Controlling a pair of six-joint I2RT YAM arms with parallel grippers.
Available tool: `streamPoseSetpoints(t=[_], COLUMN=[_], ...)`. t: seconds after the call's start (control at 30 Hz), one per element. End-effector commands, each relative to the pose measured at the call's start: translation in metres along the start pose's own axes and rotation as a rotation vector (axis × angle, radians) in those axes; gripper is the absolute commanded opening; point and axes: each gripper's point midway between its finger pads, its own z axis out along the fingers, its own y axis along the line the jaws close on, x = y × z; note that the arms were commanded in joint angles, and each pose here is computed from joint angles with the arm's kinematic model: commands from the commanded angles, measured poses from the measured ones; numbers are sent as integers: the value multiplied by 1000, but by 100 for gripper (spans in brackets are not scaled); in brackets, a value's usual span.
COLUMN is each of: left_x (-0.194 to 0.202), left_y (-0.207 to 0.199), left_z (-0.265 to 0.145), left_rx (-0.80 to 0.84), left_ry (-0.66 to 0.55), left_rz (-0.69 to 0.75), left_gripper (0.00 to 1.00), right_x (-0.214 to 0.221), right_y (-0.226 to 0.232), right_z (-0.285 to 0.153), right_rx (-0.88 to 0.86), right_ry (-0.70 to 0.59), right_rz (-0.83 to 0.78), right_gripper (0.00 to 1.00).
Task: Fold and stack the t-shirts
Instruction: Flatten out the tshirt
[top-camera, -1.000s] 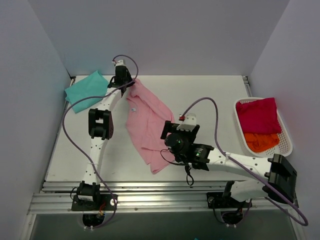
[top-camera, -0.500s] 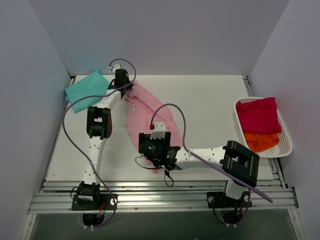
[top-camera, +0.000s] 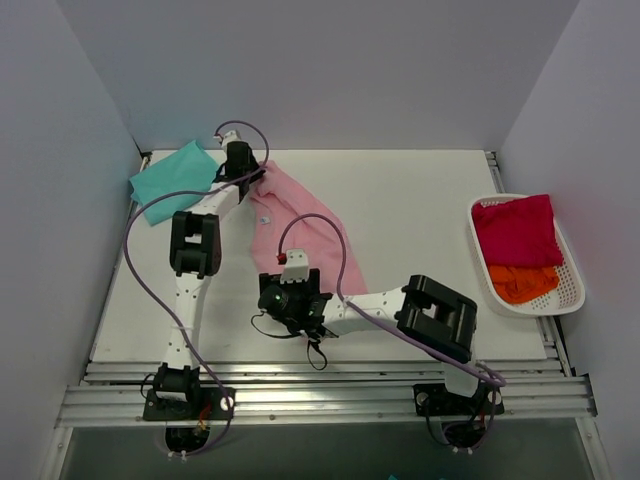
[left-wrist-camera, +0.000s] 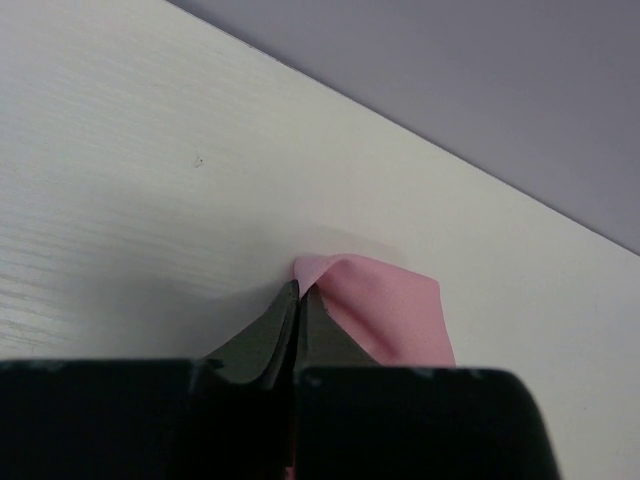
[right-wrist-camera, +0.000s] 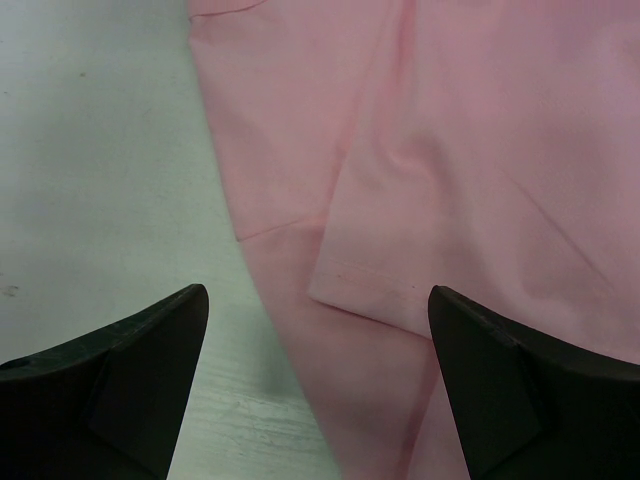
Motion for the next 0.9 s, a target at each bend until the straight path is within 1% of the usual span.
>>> streamPoseSetpoints(t=[0.0, 0.27, 0.43, 0.57, 0.6, 0.67, 0.87], left_x=[-28, -27, -25, -26, -27, -26, -26], left_y=[-16, -8, -5, -3, -3, -3, -3], left_z=[-11, -8, -6, -5, -6, -5, -5], left_rx=[65, 77, 81, 86, 87, 89, 91], left_ry=[-30, -16, -7, -6, -8, -6, -5], left_rz=[-30, -72, -89, -98, -98, -98, -95], left_gripper=[2, 2, 2, 2, 2, 2, 2], right_x=[-15, -1, 10, 16, 17, 18, 12], right_y=[19, 20, 15, 4, 4, -2, -16], right_z=[3, 17, 26, 34, 34, 35, 39], right_rx=[-24, -22, -13, 7, 5, 17, 26], right_ry=[-31, 0, 21, 35, 37, 38, 34], right_rz=[13, 0, -1, 5, 8, 11, 48], right_gripper=[87, 86, 84, 76, 72, 70, 58])
